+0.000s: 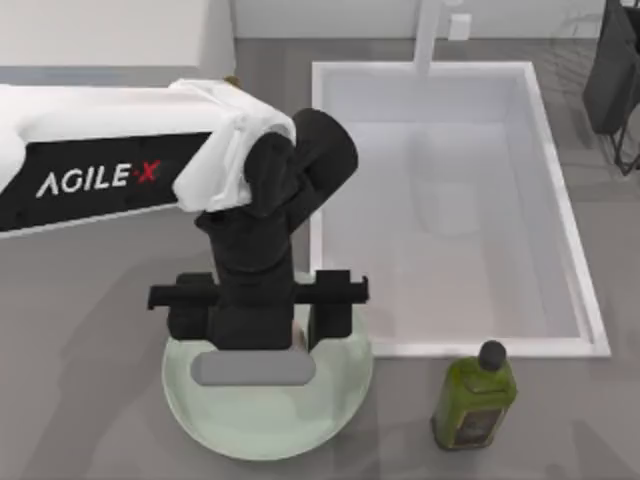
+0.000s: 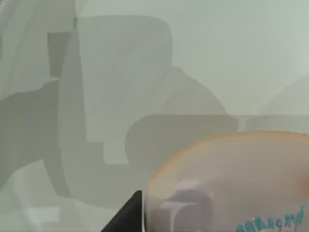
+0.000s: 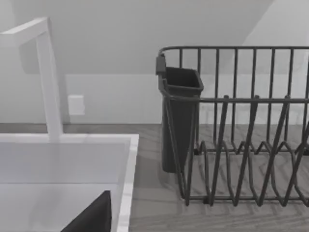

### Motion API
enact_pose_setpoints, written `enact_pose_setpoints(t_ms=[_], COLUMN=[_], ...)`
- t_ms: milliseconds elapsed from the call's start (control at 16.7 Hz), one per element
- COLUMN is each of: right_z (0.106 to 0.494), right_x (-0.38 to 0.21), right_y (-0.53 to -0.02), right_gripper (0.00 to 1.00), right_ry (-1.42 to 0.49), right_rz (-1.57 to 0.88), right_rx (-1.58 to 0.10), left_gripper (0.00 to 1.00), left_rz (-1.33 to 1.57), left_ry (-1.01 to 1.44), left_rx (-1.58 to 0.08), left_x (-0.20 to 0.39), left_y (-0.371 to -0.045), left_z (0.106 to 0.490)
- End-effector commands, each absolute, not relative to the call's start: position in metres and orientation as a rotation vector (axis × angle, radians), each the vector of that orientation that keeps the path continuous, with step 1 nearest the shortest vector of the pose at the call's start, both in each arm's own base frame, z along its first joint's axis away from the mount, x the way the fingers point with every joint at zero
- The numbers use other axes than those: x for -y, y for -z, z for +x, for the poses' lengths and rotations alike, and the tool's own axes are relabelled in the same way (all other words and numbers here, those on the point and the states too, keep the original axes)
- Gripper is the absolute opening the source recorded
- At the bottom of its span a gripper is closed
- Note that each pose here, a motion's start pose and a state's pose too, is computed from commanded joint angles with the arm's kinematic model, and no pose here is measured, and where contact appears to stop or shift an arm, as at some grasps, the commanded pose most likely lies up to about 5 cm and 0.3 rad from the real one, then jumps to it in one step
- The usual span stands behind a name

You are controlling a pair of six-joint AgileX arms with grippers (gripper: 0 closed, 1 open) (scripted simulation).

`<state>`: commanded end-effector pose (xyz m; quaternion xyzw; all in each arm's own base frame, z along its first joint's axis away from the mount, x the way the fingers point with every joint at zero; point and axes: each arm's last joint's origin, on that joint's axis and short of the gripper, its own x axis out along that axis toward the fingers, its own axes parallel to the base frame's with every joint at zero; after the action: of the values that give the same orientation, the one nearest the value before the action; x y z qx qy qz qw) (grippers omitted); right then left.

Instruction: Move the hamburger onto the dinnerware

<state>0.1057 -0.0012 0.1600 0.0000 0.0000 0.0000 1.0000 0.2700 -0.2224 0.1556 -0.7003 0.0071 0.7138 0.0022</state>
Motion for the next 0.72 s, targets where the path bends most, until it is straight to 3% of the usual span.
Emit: enact_pose_setpoints(t_ms=[300, 720], right_z=[0.1057, 0.1057], right_x=[0.0012, 0.0012], right_y=[-0.1600, -0.1600], right_gripper=[1.00, 1.00], right_ry=[0.000, 0.000], right_rz=[0.000, 0.000], right_rx=[0.000, 0.000], left_gripper=[0.00, 0.53], left_rz=[-2.185, -2.185], left_ry=[-2.242, -2.242], left_rx=[-0.019, -0.019], left_x=[0.2223, 0.2223], left_y=[-0.1491, -0.1491], left_z=[0.2692, 0.2692])
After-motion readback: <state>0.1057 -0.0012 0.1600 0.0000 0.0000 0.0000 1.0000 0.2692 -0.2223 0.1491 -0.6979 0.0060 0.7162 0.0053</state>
